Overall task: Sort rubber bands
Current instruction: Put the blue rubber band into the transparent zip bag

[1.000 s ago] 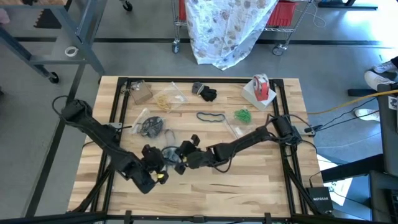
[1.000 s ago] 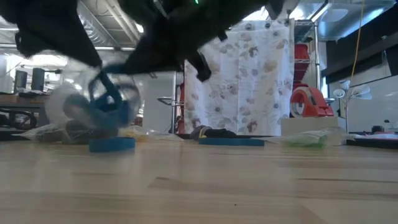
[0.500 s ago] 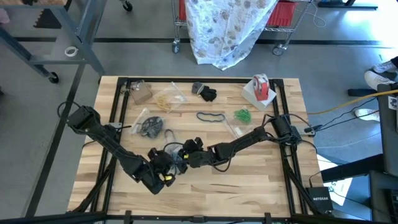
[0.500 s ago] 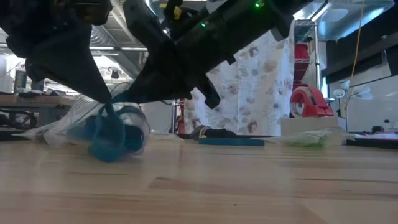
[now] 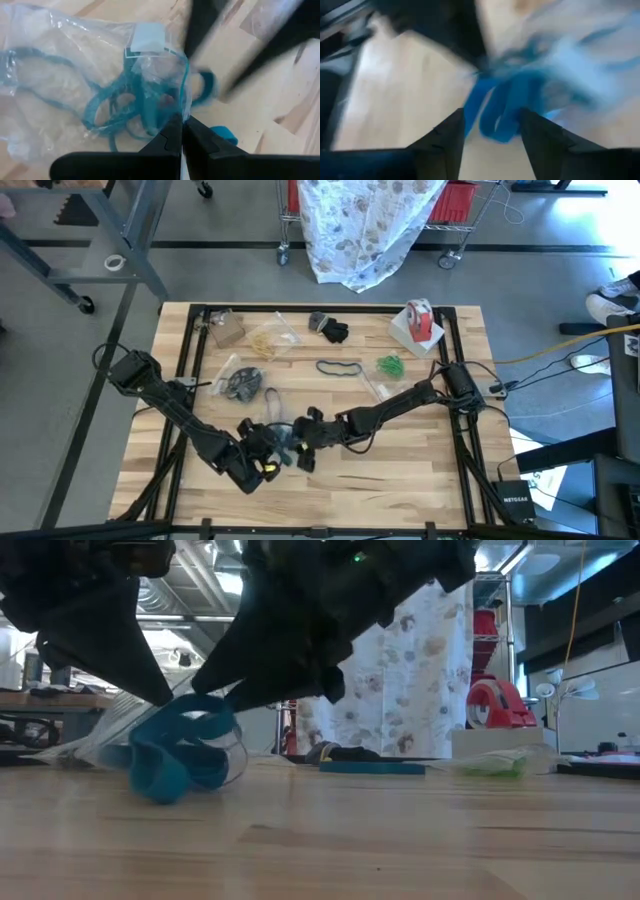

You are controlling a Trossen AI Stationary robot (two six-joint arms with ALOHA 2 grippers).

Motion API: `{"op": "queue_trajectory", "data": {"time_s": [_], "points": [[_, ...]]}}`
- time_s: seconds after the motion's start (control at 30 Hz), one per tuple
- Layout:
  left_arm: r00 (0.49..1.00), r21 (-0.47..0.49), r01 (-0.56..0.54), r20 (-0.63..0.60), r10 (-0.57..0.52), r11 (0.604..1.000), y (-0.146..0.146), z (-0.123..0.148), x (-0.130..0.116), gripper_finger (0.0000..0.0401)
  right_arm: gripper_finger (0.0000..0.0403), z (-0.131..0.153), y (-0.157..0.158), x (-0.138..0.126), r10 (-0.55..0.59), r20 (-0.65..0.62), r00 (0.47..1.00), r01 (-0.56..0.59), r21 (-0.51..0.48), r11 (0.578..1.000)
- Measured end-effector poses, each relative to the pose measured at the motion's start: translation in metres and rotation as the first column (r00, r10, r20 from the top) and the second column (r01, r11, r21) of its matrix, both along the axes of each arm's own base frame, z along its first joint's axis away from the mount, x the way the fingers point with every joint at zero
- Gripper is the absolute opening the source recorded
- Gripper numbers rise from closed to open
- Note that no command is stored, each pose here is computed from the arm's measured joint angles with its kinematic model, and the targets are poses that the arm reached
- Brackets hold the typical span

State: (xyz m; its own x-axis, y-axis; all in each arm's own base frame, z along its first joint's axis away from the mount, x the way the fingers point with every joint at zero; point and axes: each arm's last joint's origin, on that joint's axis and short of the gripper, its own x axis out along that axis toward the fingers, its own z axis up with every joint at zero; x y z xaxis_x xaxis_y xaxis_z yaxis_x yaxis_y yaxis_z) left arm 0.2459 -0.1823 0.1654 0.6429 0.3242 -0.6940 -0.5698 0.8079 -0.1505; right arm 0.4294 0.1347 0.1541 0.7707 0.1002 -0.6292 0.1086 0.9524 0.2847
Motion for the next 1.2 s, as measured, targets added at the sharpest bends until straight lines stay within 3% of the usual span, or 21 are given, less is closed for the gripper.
{"op": "queue_trajectory", "data": {"time_s": [0.23, 0.43, 0.57, 0.77, 0.87, 1.2], "points": [[1.0, 0.007, 0.005, -0.005, -0.005, 1.0, 0.0, 0.0, 0.0, 0.0001, 0.0234, -0.001, 0.016, -0.006, 0.113, -0.036, 0.993, -0.108, 0.102, 0.989], [1.0, 0.017, 0.01, -0.009, -0.01, 1.0, 0.002, 0.0, 0.001, 0.0001, 0.0237, -0.017, 0.034, -0.009, 0.056, -0.004, 0.998, -0.056, -0.063, 0.996], [1.0, 0.017, 0.008, -0.009, -0.008, 1.0, 0.003, 0.0, 0.002, 0.0001, 0.023, -0.034, 0.039, -0.007, 0.013, 0.0, 1.0, -0.013, -0.113, 0.994], [1.0, 0.017, 0.009, -0.009, -0.009, 1.0, 0.002, 0.0, 0.002, 0.0001, 0.0225, -0.049, 0.045, 0.0, 0.112, 0.089, 0.99, -0.092, -0.204, 0.975], [1.0, 0.017, 0.008, -0.008, -0.008, 1.0, 0.002, 0.0, 0.002, 0.0001, 0.0225, -0.049, 0.044, 0.001, 0.102, 0.097, 0.99, -0.073, -0.267, 0.961], [1.0, 0.015, 0.01, -0.005, -0.009, 1.0, 0.002, 0.0, 0.002, 0.0001, 0.0224, -0.062, 0.046, 0.008, 0.117, 0.094, 0.989, -0.083, -0.304, 0.949]]}}
